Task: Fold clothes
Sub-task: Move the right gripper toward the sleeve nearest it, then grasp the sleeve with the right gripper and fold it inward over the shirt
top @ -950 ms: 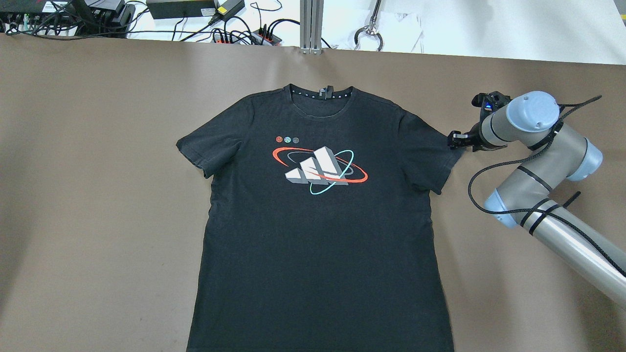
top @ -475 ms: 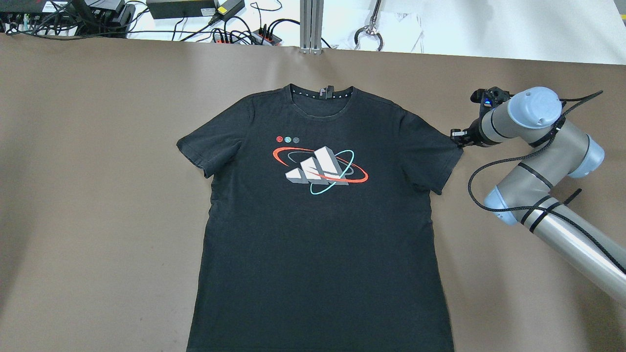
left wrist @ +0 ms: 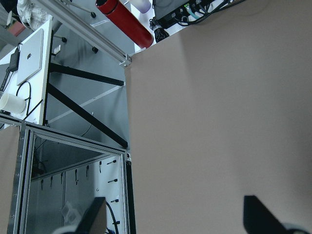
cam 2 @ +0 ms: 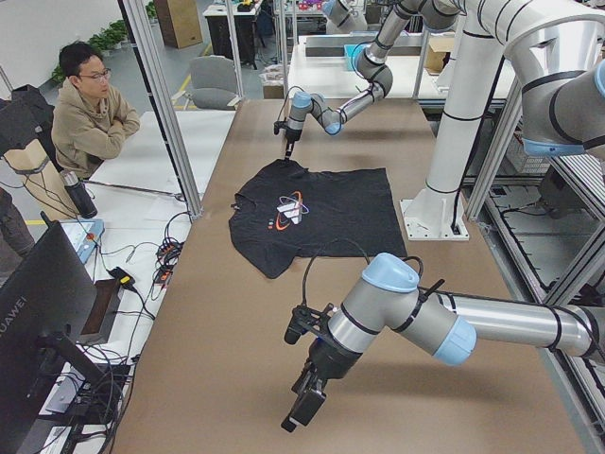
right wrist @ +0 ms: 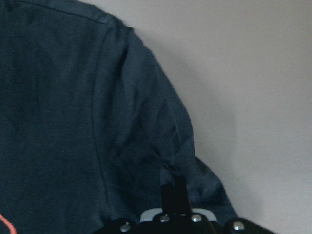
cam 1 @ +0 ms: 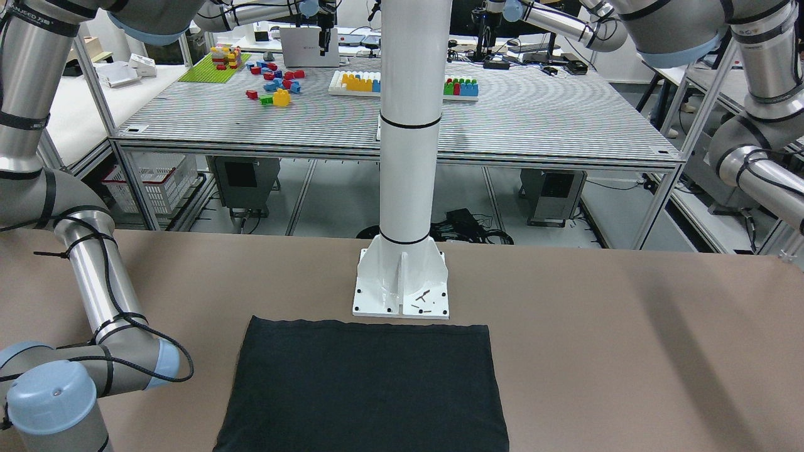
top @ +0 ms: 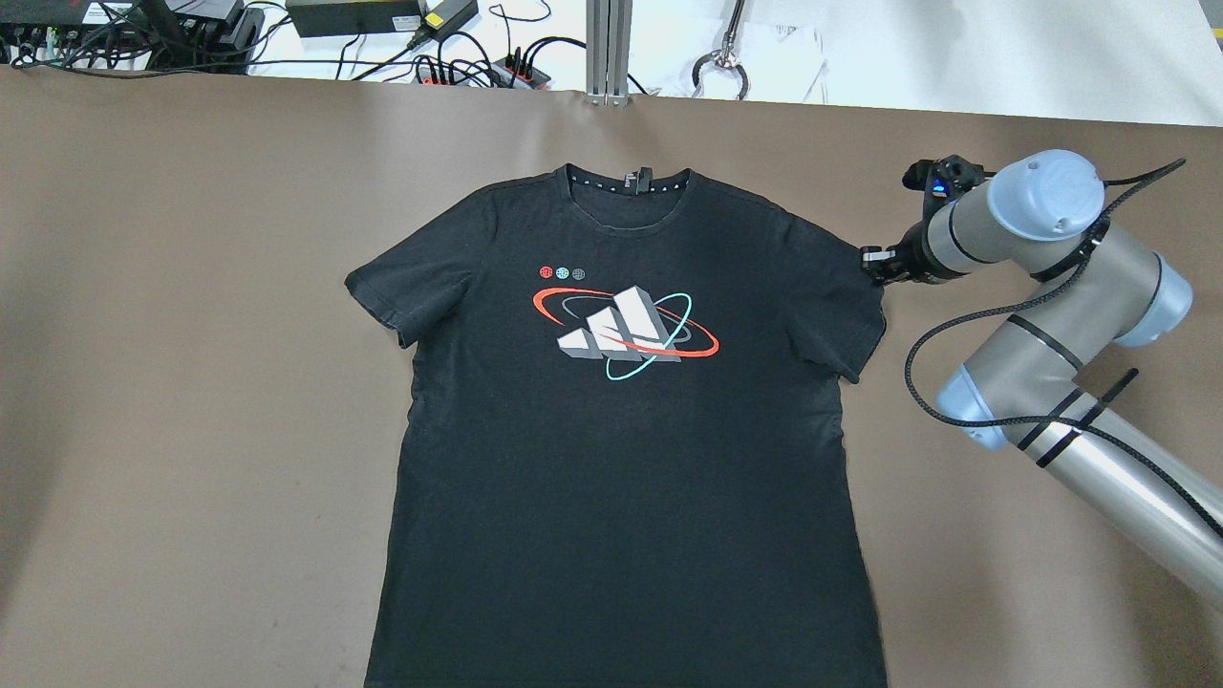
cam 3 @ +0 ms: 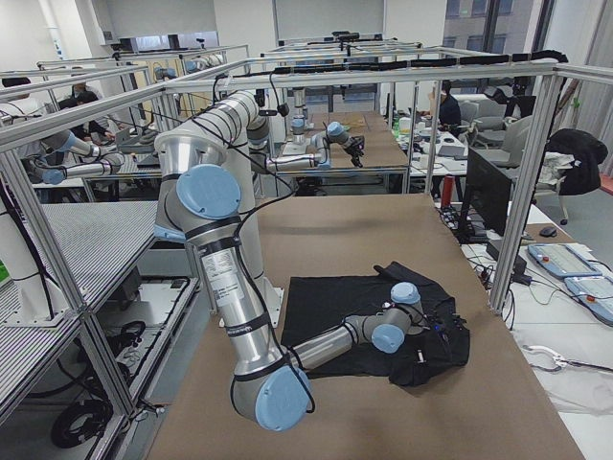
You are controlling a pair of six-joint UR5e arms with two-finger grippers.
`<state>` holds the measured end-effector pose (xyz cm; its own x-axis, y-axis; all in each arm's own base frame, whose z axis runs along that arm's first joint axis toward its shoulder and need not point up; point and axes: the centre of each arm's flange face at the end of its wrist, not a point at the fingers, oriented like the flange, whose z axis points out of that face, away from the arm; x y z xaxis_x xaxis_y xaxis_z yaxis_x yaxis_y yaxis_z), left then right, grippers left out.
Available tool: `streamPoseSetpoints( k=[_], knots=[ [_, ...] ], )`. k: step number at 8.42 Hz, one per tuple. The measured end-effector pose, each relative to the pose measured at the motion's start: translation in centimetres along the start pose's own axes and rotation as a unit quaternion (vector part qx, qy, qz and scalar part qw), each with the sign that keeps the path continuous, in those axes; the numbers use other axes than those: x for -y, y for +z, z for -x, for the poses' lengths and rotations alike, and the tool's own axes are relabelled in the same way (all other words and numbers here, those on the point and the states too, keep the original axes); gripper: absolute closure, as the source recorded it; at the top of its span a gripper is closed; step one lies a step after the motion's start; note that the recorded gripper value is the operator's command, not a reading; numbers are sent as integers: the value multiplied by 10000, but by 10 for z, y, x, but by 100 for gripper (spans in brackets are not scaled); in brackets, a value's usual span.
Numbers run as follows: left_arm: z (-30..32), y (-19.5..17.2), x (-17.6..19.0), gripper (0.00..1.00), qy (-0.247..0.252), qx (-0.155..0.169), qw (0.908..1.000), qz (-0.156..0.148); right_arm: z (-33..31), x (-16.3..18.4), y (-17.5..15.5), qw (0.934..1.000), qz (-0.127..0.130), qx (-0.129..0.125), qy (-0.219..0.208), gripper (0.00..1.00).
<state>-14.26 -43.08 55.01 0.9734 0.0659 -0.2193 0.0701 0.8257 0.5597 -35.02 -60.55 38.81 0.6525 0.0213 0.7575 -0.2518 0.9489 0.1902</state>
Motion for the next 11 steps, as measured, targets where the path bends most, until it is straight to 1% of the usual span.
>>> streamPoseSetpoints(
  k=[2, 5, 6, 9, 11],
  knots=[
    [0, 0, -1, 0, 0, -2, 10000, 8, 46, -2, 2, 10000, 5, -30, 36, 100],
    [0, 2, -3, 0, -2, 1, 10000, 29, 95, 16, 20, 9998, 84, -165, 103, 100],
    [0, 2, -3, 0, -2, 0, 10000, 36, 109, 21, 23, 9997, 57, -182, 139, 100],
    [0, 2, -4, 0, -7, 4, 10000, 45, 131, 18, 30, 9994, -108, -261, 180, 100],
    [0, 2, -4, 0, -10, 5, 10000, 47, 136, 13, 33, 9992, -118, -272, 281, 94]
  ],
)
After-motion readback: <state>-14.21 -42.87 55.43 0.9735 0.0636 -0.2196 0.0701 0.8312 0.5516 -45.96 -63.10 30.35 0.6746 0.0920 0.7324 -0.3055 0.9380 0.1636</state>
